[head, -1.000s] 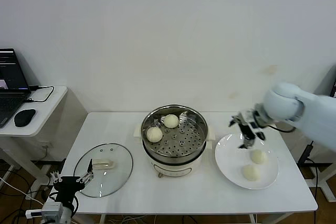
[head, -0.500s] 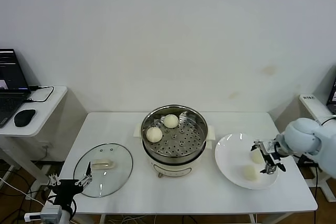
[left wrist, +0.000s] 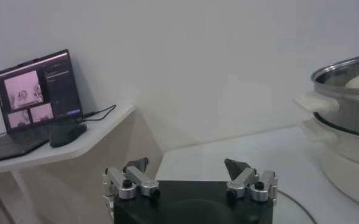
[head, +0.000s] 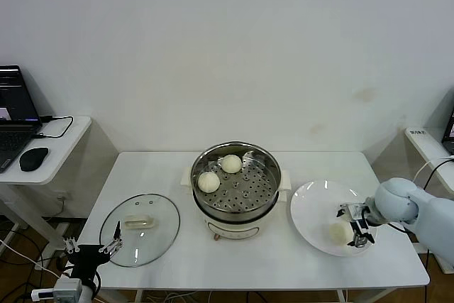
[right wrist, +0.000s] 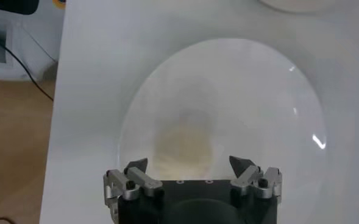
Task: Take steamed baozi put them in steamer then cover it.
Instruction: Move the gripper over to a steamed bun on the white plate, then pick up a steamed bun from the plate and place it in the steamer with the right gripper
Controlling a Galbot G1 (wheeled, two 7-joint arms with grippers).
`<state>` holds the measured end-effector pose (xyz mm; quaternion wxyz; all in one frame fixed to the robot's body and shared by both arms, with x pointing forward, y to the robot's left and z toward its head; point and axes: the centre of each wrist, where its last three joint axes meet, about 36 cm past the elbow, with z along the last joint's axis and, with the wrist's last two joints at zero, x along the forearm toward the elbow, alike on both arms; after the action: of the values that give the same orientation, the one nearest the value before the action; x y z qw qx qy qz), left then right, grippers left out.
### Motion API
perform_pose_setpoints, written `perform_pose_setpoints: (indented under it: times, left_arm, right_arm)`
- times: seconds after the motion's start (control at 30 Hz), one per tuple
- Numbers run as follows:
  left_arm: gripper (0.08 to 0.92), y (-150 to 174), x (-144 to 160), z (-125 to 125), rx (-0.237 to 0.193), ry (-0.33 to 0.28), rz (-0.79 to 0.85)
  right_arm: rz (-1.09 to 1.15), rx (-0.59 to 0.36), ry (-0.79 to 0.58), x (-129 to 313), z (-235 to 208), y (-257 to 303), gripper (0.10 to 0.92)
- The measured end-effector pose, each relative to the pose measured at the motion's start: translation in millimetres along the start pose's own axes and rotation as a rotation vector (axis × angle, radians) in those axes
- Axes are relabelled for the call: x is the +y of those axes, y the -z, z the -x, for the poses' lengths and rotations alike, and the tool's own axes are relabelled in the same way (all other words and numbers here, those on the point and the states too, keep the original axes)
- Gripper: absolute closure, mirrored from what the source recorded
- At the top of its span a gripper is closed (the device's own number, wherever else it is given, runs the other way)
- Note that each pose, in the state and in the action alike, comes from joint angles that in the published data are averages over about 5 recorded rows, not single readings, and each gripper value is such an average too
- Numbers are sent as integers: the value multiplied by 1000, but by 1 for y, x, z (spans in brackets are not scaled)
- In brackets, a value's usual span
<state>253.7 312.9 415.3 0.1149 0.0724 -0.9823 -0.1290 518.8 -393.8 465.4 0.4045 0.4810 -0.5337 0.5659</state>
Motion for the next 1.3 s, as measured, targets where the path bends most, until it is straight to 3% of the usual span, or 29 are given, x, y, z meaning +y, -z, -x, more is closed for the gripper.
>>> perform_pose_setpoints:
  times: [0.23,0.67,0.97,1.3]
  left_arm:
    - [177,-1,0,0,3,2,-1]
    - [177,0,1,-1,0,7,-2]
    - [177,3,2,-1,-9,6,-3]
    - [177,7,2,3,-25,-1,-4]
  right_arm:
    - [20,-1,9,-2,14,-1,208]
    - [44,3,18,-5,18,-3,420]
    - [54,-6,4,-19,-5,-4,428]
    - [74,-57,-92,-71,-70,3,425]
